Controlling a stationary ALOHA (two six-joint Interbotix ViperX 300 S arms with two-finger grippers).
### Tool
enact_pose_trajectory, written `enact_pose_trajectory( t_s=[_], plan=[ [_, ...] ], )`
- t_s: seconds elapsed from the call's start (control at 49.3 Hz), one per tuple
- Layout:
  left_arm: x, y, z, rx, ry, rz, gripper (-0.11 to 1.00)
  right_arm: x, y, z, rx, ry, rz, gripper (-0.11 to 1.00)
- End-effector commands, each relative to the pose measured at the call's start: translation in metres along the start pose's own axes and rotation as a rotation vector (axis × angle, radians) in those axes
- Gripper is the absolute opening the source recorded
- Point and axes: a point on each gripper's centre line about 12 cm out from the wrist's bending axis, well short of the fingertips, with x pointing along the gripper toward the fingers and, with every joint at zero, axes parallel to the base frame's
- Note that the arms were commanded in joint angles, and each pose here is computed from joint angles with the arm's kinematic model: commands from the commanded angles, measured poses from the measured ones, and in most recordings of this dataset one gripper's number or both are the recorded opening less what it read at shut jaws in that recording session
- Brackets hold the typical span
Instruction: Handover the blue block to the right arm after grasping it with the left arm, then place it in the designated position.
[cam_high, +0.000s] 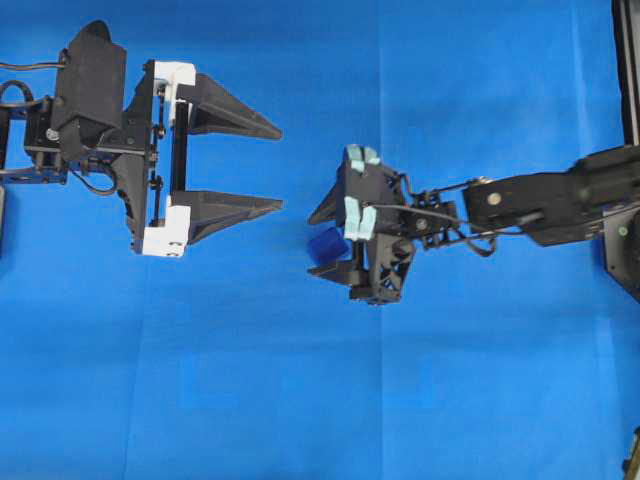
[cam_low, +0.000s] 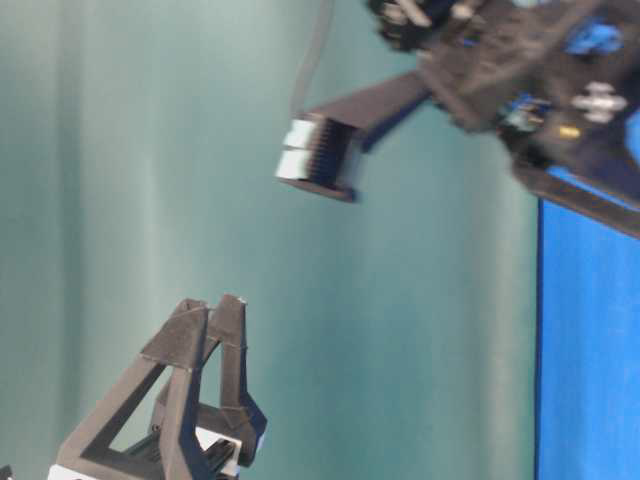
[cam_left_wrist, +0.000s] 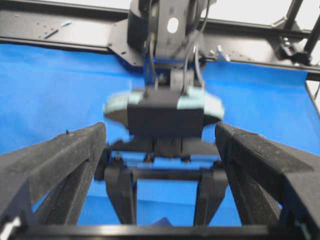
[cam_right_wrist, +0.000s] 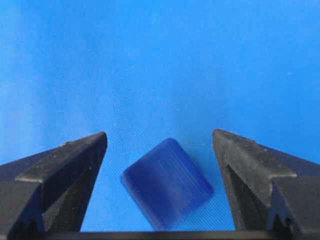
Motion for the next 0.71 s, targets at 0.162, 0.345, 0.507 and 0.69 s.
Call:
enact_pose_trajectory(
  t_s=[0.162, 0.345, 0.507, 0.69],
  plan=[
    [-0.003, -0.001, 0.011, 0.001, -0.038, -0.002, 0.93, -0.056, 0.014, 0.042, -0.029, -0.089, 0.002, 0.84],
    [-0.003, -0.001, 0.011, 0.002, -0.038, -0.004, 0.93, -0.096, 0.018, 0.056, -0.046, -0.136, -0.005, 0.83],
    [-0.003, -0.001, 0.011, 0.001, -0.037, -0.002, 0.93, -0.130, 0.019, 0.064, -0.054, -0.166, -0.022, 0.83],
    [-0.003, -0.001, 0.011, 0.002, -0.038, -0.004, 0.93, -0.165, 0.020, 0.071, -0.070, -0.220, -0.029, 0.83]
  ],
)
